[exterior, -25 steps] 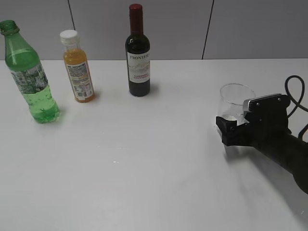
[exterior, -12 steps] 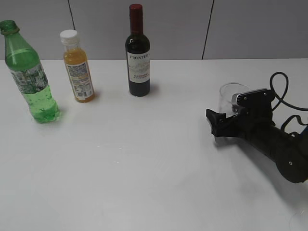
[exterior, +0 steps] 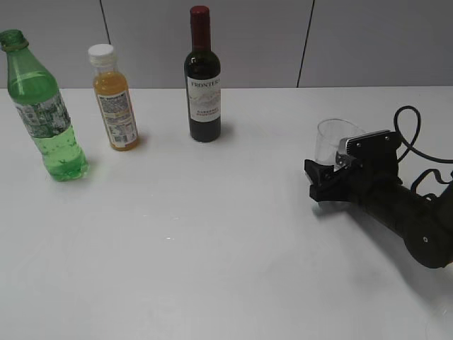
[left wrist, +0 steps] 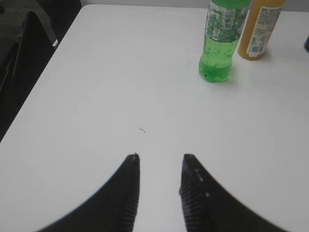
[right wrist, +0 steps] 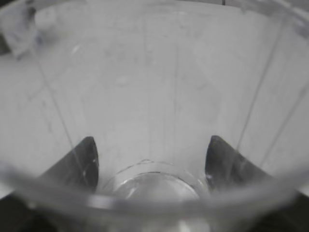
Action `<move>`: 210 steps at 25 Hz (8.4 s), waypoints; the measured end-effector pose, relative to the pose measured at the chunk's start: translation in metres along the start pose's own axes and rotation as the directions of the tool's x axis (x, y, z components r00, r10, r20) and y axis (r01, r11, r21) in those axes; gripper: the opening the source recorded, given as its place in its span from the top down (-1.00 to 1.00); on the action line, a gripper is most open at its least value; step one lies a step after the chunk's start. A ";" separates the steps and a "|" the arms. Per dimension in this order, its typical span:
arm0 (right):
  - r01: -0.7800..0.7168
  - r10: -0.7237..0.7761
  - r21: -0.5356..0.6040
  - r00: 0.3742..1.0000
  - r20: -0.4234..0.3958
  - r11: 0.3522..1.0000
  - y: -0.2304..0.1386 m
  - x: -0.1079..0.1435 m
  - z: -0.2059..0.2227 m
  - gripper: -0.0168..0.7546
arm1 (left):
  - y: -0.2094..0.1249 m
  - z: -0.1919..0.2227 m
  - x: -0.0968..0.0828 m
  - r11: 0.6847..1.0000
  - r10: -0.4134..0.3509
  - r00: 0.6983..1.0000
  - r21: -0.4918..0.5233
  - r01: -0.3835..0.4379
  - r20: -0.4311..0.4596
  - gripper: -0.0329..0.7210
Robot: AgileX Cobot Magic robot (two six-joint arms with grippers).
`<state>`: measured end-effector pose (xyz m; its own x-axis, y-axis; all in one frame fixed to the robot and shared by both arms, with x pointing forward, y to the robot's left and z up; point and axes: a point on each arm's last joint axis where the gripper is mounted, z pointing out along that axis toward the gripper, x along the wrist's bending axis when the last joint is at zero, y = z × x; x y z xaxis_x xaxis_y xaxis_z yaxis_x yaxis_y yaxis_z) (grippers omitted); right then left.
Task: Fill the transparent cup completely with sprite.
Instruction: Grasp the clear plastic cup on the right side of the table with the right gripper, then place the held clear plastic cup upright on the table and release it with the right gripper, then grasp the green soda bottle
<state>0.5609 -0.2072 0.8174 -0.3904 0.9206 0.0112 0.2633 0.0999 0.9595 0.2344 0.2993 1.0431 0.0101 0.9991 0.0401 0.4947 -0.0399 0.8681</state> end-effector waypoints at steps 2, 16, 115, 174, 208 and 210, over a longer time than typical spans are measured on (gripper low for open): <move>-0.001 0.001 0.000 1.000 0.002 1.000 0.000 0.000 0.000 -0.39 | 0.000 0.000 0.000 1.000 0.000 1.000 0.000 0.000 0.000 0.28; 0.130 -0.162 -0.131 0.949 -0.270 0.983 0.040 0.025 -0.008 -0.38 | 0.000 0.000 0.000 1.000 0.000 1.000 0.000 0.000 0.000 0.28; 0.503 -0.542 0.424 0.840 -0.033 0.753 0.171 -0.012 0.021 -0.58 | 0.000 0.000 0.000 1.000 0.000 1.000 0.000 0.000 0.000 0.28; -0.240 0.124 0.396 0.947 0.296 0.886 0.141 0.036 -0.346 -0.56 | 0.000 0.000 0.000 1.000 0.000 1.000 0.000 0.000 0.000 0.28; 0.015 -0.045 0.169 0.984 0.172 0.986 0.133 0.055 -0.388 -0.55 | 0.000 0.000 0.000 1.000 0.000 1.000 0.000 0.000 0.000 0.28; 0.015 -0.045 0.169 0.984 0.172 0.986 0.133 0.055 -0.388 -0.55 | 0.000 0.000 0.000 1.000 0.000 1.000 0.000 0.000 0.000 0.28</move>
<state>0.2319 -0.2897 1.0551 -0.2440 0.9665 -0.0802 0.4025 0.1762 0.8983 0.2344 0.2993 1.0431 0.0101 0.9991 0.0401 0.4947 -0.0399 0.8681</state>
